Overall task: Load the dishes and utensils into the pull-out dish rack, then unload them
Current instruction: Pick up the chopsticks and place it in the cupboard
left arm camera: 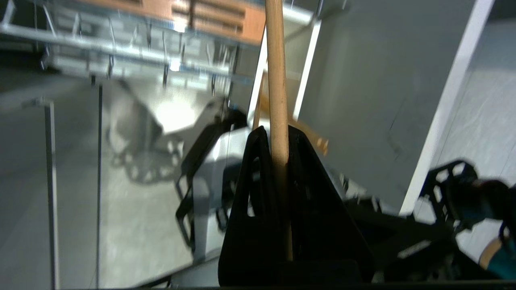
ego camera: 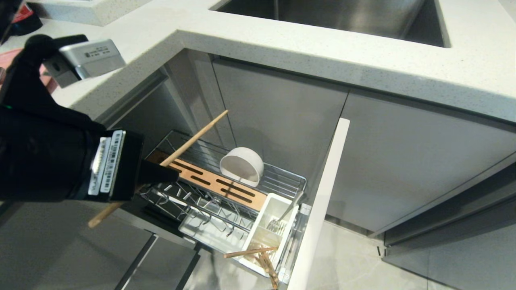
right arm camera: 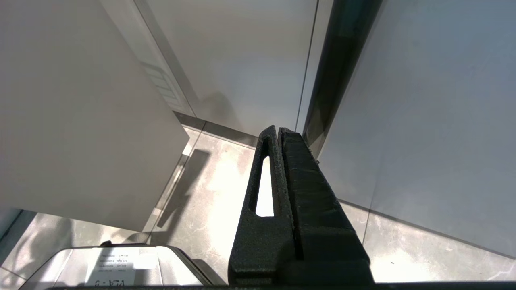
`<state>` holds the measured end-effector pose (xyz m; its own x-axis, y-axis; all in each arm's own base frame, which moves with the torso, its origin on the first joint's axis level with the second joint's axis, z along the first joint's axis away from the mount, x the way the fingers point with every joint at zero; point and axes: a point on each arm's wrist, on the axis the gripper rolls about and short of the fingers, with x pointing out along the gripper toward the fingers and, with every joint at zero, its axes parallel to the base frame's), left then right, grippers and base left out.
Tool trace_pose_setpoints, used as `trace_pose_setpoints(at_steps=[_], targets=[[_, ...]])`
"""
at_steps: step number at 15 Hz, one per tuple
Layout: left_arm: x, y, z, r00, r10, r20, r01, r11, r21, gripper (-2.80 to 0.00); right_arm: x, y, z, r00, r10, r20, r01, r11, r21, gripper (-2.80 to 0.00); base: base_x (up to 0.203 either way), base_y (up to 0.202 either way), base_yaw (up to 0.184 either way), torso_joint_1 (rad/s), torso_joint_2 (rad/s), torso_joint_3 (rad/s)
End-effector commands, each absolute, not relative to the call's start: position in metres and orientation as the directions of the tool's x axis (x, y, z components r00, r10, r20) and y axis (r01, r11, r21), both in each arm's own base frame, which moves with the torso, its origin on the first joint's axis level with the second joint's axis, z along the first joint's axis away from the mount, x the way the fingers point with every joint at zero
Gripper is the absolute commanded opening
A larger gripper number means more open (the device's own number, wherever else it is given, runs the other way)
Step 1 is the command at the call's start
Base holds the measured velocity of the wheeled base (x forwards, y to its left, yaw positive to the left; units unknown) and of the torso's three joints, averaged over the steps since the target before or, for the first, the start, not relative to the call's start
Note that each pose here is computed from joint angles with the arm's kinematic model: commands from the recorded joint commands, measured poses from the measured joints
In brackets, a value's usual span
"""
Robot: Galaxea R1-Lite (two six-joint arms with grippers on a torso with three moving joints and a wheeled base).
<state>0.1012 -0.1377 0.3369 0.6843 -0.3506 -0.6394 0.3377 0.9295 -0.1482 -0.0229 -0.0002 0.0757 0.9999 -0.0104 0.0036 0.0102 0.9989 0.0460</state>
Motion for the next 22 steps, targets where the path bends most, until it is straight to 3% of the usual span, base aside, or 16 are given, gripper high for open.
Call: trace_pose_setpoints(at_steps=[1,9,22], targets=[[0.101,-0.146,0.331,0.644,-0.319,-0.696,0.342,0.933,-0.111,-2.80,-0.023,0.000,0.076,1.000,-0.011,0.003,0.010,0.999,0.046,-2.80,0.000,0.000,0.000,0.000,0.00,0.000],[0.078,-0.154,0.302,0.488,-0.181,-0.854,0.461,0.884,0.076,-2.80,-0.023,0.000,0.076,1.000,-0.011,0.003,0.011,0.999,0.046,-2.80,0.000,0.000,0.000,0.000,0.00,0.000],[0.063,-0.195,0.245,0.410,0.005,-0.912,0.592,0.759,0.270,-2.80,-0.023,0.000,0.076,1.000,-0.011,0.003,0.010,0.999,0.046,-2.80,0.000,0.000,0.000,0.000,0.00,0.000]])
